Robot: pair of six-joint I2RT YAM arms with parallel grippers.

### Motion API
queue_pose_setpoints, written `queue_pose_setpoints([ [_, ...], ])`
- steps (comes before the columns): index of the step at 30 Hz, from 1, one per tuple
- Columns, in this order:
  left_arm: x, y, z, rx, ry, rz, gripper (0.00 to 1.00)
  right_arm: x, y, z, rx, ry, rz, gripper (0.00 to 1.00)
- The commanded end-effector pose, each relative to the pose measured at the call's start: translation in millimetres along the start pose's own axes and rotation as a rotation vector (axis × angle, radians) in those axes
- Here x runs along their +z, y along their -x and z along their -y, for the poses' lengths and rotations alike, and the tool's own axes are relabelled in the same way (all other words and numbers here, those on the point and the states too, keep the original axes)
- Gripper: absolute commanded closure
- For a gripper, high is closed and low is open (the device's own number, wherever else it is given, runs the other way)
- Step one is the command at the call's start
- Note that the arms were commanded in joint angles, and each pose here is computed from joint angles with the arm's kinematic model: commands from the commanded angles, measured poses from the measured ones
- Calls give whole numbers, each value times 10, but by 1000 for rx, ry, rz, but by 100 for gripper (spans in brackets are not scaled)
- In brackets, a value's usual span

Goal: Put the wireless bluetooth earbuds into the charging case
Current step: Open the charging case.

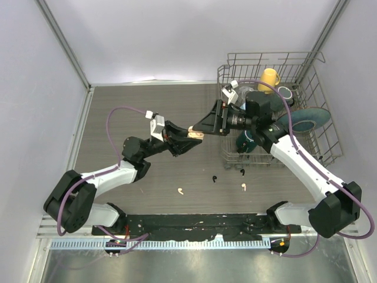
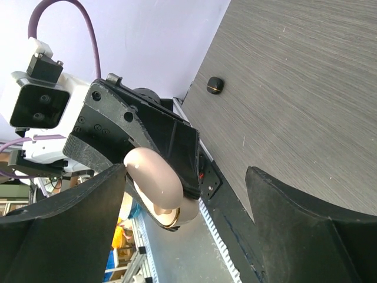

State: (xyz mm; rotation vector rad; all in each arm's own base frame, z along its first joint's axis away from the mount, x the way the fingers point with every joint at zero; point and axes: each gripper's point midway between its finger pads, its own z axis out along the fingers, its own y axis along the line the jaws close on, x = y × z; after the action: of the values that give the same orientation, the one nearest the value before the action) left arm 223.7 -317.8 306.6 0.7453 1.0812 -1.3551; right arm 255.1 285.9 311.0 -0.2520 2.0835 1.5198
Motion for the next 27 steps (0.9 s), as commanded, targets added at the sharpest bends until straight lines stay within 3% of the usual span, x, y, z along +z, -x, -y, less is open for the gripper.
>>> queue_pose_setpoints([
  [1, -8, 581, 285, 249, -83, 226, 100, -88, 106, -201, -34, 48, 54, 10],
  [12, -21, 611, 182, 294, -28, 247, 100, -167, -18, -253, 24, 75, 42, 7],
  [27, -8, 671, 247, 330, -55, 254, 100, -78, -105, -177, 133, 128, 17, 28],
])
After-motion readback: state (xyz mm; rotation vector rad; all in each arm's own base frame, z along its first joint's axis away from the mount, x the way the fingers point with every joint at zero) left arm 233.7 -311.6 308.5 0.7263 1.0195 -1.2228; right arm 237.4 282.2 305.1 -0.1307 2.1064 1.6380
